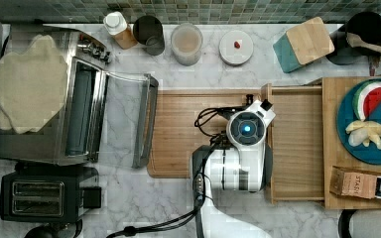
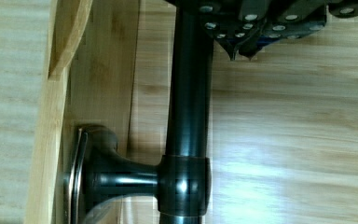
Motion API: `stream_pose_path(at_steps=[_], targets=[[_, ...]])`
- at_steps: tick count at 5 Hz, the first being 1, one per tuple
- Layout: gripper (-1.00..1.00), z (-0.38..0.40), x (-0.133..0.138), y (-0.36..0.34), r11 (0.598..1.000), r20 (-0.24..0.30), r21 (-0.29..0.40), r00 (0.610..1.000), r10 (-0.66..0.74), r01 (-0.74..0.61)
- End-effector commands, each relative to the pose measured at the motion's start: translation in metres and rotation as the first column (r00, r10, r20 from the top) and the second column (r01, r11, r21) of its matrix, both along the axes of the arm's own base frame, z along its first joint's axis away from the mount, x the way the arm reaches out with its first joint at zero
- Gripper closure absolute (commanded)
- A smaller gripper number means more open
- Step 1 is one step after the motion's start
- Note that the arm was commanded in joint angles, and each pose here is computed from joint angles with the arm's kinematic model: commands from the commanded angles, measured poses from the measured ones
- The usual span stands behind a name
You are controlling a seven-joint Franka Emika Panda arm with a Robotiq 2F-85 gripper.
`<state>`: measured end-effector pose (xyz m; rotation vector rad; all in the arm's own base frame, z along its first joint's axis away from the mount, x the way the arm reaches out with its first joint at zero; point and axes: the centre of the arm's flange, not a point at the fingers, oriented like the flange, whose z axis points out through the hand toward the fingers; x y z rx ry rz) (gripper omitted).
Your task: Close the drawer.
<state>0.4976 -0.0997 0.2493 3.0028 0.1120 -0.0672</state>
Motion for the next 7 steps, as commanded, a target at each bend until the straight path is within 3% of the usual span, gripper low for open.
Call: stream_pose_path(at_steps=[1,2,3,4,7], targets=[[1.0,0.051,-0.004,-0.227,0.982,0.12,-0.099,0.982,-0.148,0.16],[1.0,0.067,-0.016,-0.275,0.97,0.109,-0.159,0.98,-0.167,0.183],[1.0,0.072,-0.025,-0.312,0.96,0.148,-0.194,0.974,-0.173,0.2],[1.0,0.075,-0.033,-0.314,0.939,0.187,-0.207,0.953,-0.239,0.276],[1.0,0.075,-0.033,-0.314,0.939,0.187,-0.207,0.953,-0.239,0.276]])
